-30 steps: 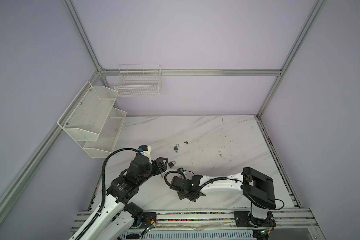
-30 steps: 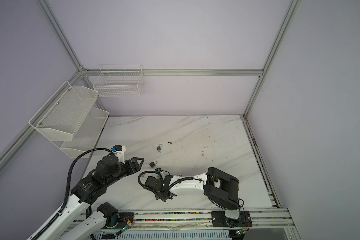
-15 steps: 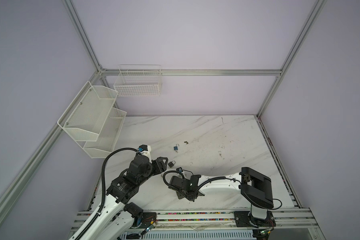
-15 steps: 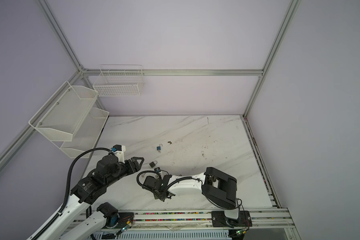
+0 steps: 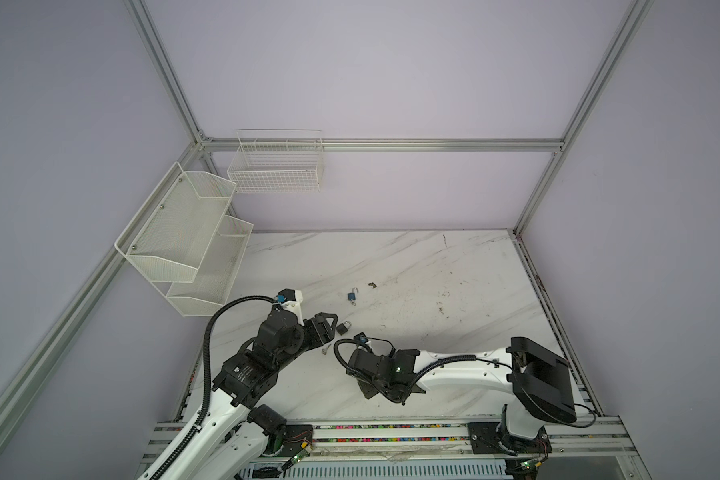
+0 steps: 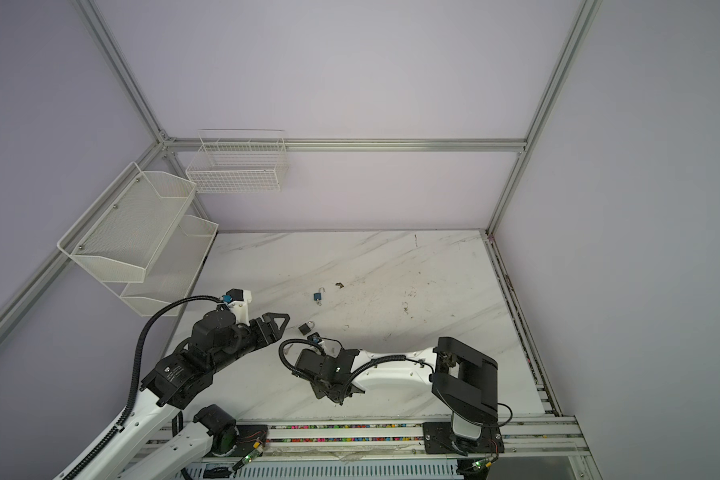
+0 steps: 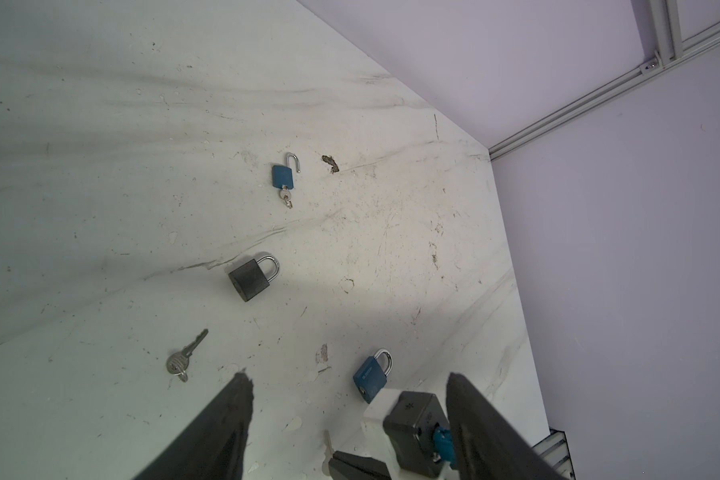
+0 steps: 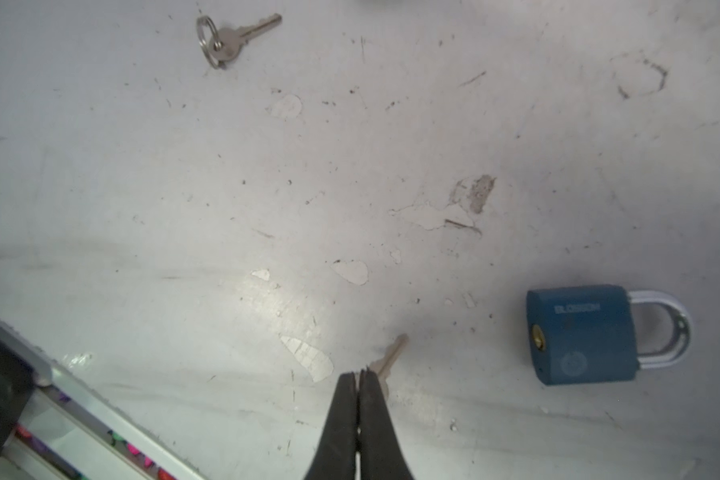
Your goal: Unlock with the key
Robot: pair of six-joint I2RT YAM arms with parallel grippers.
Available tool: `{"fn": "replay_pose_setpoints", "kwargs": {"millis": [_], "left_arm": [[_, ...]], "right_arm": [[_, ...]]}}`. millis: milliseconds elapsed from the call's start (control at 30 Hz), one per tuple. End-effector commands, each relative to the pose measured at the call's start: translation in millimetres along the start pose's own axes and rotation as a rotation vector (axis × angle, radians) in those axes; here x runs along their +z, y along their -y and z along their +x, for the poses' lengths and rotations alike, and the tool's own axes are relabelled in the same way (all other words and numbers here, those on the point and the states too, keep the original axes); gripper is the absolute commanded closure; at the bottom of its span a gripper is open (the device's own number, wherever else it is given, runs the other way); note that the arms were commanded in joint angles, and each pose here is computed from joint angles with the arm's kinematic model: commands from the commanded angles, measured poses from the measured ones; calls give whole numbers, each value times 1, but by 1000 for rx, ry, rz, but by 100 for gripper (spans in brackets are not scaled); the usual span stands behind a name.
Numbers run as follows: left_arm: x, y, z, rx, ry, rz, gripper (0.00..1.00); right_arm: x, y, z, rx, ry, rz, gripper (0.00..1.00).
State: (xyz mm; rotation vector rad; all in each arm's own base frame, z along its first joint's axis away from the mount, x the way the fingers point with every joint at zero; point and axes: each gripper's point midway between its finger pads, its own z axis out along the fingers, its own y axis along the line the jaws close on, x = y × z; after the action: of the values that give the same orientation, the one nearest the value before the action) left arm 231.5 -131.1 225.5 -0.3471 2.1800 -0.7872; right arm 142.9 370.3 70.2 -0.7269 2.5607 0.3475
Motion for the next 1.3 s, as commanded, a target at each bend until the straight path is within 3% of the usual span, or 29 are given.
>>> {"fn": "replay_pose_setpoints", "kwargs": {"millis": [0, 133, 233, 533, 800, 1267], "left_arm": [[1, 4, 3, -41, -15, 35, 26], [-8, 8, 2, -67, -25, 41, 24], [-10, 13, 3, -161, -18, 88, 24], [-4, 28, -4, -559, 19, 271, 25], [6, 21, -17, -847, 91, 331, 25], [15, 39, -48, -1077, 141, 464, 27]], "right_arm": [[-17, 6, -21, -96, 75, -18, 100], [-39, 0, -41, -191, 150, -65, 100], [-57, -4, -61, -198, 217, -85, 100], [-100, -17, -132, -44, 444, -194, 100], [-157, -17, -196, 110, 725, -285, 100], [-159, -49, -228, 156, 830, -431, 100]]}}
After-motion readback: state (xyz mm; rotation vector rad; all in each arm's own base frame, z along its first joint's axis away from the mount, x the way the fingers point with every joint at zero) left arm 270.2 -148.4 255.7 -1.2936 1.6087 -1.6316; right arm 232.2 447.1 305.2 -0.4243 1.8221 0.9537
